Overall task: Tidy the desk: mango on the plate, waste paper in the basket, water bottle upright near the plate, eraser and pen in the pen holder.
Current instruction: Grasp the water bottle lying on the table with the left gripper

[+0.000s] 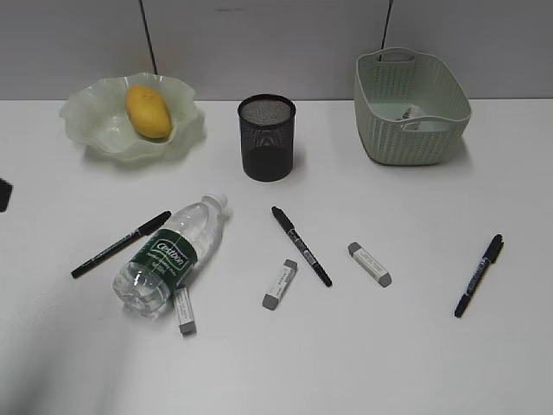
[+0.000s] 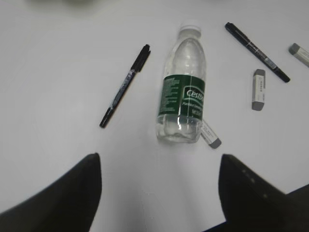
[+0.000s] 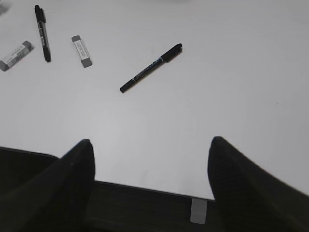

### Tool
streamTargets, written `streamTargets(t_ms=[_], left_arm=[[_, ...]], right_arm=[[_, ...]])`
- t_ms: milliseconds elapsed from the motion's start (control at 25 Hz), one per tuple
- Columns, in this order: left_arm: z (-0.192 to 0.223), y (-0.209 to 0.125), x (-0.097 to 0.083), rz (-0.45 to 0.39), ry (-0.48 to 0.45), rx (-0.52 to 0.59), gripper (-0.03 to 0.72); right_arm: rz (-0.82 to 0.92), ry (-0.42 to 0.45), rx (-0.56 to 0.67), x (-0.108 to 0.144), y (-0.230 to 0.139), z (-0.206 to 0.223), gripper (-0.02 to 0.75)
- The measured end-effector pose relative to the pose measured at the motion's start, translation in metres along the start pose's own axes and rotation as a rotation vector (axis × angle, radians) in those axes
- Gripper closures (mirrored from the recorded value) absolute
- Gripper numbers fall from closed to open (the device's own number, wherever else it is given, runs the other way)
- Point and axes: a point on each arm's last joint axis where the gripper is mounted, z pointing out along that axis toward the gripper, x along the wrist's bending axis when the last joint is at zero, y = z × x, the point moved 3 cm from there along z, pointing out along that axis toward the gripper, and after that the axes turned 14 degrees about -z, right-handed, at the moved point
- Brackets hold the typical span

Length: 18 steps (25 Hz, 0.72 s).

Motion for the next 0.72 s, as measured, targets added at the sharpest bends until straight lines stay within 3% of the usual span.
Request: streamTargets(t_ms=[200,360,720], left_arm=[[0.034,0.034,-0.034,0.098,-0.045,0.094,0.114],[0.070,0.057,-0.058,0.125,-0.052,0.187,0.114],[0.148,0.079,-0.082,0.212,0.092,0.466,0.098]], right_arm=[[0.000,0.000,-0.001,0.000,0.000,0.000,0.162],[0.000,0.000,-0.001,0.000,0.000,0.000,0.162],[-0.003,-0.006,0.000,-0.001,0.000,0.000,0.162]])
